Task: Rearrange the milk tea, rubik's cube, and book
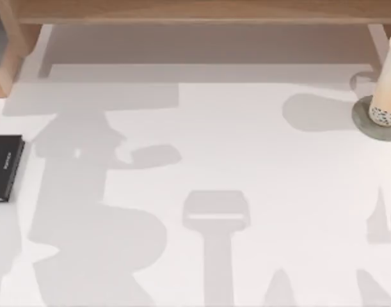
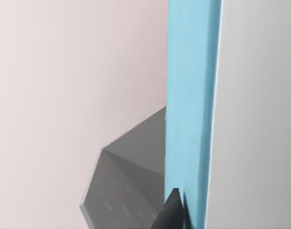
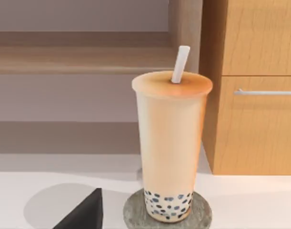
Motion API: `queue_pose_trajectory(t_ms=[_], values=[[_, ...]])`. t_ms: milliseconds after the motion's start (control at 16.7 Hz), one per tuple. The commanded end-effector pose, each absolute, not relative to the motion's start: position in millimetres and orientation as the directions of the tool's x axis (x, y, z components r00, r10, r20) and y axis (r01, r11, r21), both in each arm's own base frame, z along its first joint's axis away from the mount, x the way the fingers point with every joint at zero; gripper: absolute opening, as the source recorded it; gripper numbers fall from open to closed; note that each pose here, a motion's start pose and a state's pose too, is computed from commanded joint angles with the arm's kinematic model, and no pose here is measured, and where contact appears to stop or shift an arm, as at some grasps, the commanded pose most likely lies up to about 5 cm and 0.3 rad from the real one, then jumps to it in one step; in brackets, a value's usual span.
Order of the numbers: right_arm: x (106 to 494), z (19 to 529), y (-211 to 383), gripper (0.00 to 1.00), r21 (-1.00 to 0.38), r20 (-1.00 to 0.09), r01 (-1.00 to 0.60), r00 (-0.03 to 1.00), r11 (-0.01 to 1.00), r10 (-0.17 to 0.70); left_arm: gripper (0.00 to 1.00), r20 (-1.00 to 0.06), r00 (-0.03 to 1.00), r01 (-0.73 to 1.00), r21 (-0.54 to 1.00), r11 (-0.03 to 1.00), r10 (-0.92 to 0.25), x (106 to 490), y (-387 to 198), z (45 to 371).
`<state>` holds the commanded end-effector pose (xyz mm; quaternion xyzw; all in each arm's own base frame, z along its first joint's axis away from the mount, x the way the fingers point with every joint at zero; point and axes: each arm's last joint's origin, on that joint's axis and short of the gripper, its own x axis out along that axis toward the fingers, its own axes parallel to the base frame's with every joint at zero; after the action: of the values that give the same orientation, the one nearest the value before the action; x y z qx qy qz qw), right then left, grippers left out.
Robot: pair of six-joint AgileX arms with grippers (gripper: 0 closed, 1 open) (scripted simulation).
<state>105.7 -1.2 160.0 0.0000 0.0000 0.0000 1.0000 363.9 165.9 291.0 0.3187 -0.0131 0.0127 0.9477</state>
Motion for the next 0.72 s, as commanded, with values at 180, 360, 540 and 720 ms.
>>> queue_pose_trajectory(t_ms=[180, 360, 540, 720], values=[[106, 160, -1, 1.0, 0.0, 0.0, 0.0, 1.0, 1.0, 0.0, 0.0, -0.002, 1.0, -0.017, 0.813, 0.582, 0.031, 329, 161, 273], [106, 160, -1, 1.0, 0.0, 0.0, 0.0, 1.0, 1.0, 0.0, 0.0, -0.074, 0.996, 0.054, 0.939, 0.341, 0.044, 298, 155, 238], [106, 160, -1, 1.0, 0.0, 0.0, 0.0, 1.0, 1.0, 0.0, 0.0, -0.189, 0.981, 0.182, 0.972, 0.146, 0.033, 275, 144, 189], [106, 160, -1, 1.0, 0.0, 0.0, 0.0, 1.0, 1.0, 0.0, 0.0, -0.34, 0.941, 0.339, 0.94, 0.036, 0.005, 254, 128, 136]])
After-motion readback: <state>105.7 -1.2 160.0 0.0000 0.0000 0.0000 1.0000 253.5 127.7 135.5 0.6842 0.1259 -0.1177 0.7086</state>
